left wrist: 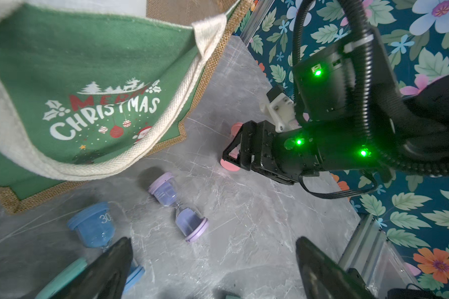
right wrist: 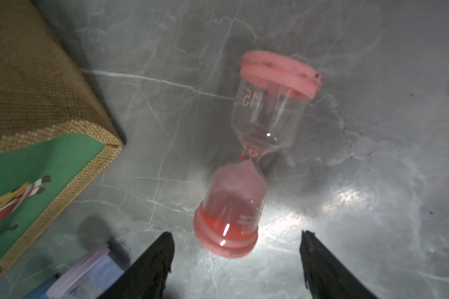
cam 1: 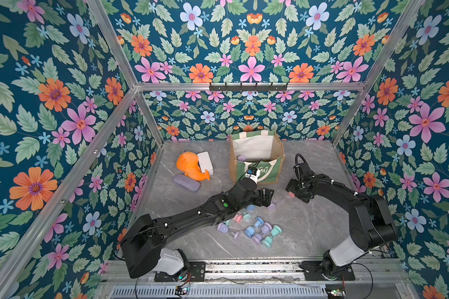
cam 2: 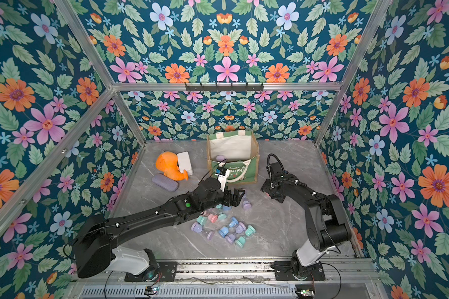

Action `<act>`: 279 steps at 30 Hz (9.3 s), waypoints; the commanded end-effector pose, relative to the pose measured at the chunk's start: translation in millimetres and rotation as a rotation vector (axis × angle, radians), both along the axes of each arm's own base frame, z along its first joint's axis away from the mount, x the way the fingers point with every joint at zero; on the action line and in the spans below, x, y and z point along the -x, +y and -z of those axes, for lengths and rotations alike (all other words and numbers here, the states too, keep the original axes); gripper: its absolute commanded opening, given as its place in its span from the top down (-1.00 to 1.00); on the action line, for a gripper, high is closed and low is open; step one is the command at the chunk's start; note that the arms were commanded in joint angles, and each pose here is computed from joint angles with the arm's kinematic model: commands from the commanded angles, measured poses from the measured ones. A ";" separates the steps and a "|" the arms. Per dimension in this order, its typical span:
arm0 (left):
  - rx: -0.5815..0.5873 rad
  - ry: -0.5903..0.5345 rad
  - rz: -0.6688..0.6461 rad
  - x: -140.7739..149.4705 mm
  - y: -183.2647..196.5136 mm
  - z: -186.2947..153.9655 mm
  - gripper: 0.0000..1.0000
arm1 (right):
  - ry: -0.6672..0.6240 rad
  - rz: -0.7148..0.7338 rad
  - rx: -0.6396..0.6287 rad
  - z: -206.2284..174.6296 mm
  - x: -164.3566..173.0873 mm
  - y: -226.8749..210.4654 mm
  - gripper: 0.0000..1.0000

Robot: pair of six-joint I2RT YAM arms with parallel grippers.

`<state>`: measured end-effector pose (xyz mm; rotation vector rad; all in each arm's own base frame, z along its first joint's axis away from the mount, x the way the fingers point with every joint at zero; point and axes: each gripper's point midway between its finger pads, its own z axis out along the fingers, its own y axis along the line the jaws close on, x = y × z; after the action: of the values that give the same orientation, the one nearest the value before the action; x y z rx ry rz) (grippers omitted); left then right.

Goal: Put the hourglass into the canvas bag
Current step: Pick up the hourglass from the center of the board, then place the hourglass in the canvas bag, then pick up the hourglass from the center of the board, then place the hourglass in the canvas bag.

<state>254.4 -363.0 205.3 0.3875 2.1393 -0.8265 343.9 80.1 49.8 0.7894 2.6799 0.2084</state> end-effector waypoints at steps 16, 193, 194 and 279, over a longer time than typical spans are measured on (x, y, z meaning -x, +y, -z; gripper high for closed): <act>-0.030 -0.027 -0.035 -5.9 5.9 0.9 -1.00 | 0.087 0.018 0.041 37.8 0.2 -4.0 -0.23; 0.043 0.064 -0.240 -2.1 94.6 3.3 -1.00 | -0.035 -0.550 0.158 -5.3 57.7 129.9 -0.50; 0.041 0.064 -0.240 -2.3 94.5 3.3 -1.00 | -0.033 -0.549 0.160 -3.4 57.3 129.9 -0.49; 0.031 -0.109 -0.263 -71.6 119.5 -81.8 -1.00 | -0.511 -0.593 -0.030 -252.2 -57.5 161.4 0.36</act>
<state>321.7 -240.4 283.5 0.0975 2.0335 -0.6448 386.2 236.8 306.9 -0.0613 2.3323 0.5100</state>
